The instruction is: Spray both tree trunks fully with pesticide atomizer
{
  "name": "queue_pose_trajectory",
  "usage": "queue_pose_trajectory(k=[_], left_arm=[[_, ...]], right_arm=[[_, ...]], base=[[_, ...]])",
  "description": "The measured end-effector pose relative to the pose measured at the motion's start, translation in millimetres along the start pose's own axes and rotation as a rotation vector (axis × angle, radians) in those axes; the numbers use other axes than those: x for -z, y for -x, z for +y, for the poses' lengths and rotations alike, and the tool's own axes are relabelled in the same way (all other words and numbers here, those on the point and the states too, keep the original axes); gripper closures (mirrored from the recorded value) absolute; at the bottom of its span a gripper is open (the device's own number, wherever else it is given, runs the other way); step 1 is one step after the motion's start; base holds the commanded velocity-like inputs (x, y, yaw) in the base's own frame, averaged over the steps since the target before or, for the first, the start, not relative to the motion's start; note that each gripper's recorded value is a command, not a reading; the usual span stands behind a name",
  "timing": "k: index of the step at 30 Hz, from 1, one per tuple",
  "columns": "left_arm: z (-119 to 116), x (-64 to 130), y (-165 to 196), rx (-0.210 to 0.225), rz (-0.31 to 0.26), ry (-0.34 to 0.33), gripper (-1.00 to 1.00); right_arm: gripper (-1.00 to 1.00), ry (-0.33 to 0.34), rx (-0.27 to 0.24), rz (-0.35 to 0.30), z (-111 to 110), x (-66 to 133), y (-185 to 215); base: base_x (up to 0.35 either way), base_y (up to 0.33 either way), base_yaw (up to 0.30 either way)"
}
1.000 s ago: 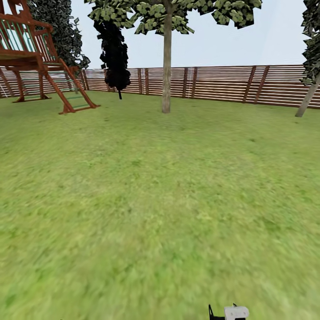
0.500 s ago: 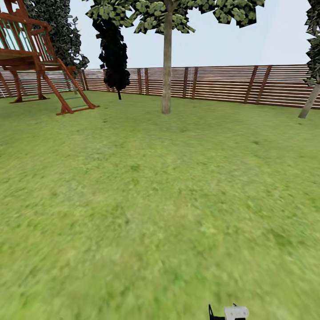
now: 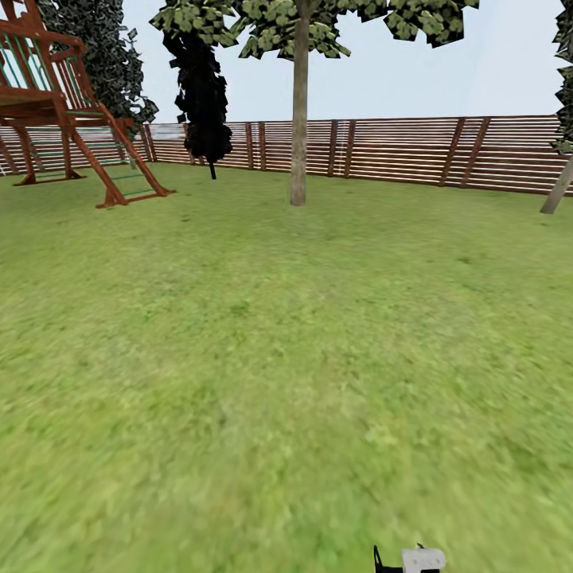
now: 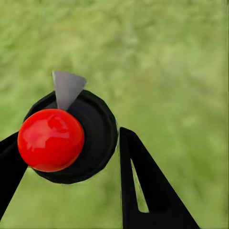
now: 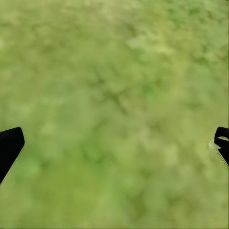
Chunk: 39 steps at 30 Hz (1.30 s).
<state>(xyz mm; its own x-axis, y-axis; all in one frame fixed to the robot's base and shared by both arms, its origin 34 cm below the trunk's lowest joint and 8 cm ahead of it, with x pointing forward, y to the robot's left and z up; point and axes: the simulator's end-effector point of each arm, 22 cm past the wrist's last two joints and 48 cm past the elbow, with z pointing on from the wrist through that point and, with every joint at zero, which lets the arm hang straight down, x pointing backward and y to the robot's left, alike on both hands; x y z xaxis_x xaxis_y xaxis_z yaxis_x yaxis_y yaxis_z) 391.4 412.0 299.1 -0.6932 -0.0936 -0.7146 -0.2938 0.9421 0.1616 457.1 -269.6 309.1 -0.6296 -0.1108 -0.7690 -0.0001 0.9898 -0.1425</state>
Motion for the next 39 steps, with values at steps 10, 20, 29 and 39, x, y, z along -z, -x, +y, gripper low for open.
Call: queue_pose_trajectory(k=[10, 20, 29, 39], left_arm=[[-0.4, 0.1, -0.1, 0.000, 0.000, 0.000, 1.00], [-0.4, 0.1, -0.4, 0.000, 0.002, 0.000, 1.00], [-0.5, 0.1, -0.4, 0.000, 0.001, -0.001, 1.00], [0.5, 0.4, -0.7, -0.001, 0.001, 0.000, 1.00]], right_arm=[[-1.00, 0.000, 0.000, 0.000, -0.1, 0.0, 0.0], [-1.00, 0.000, 0.000, 0.000, 0.1, 0.0, 0.0], [-1.00, 0.000, 0.000, 0.000, 0.3, 0.0, 0.0], [-1.00, 0.000, 0.000, 0.000, 0.2, 0.0, 0.0]], base=[[0.339, 0.000, 0.000], [0.339, 0.000, 0.000], [0.339, 0.000, 0.000], [0.339, 0.000, 0.000]])
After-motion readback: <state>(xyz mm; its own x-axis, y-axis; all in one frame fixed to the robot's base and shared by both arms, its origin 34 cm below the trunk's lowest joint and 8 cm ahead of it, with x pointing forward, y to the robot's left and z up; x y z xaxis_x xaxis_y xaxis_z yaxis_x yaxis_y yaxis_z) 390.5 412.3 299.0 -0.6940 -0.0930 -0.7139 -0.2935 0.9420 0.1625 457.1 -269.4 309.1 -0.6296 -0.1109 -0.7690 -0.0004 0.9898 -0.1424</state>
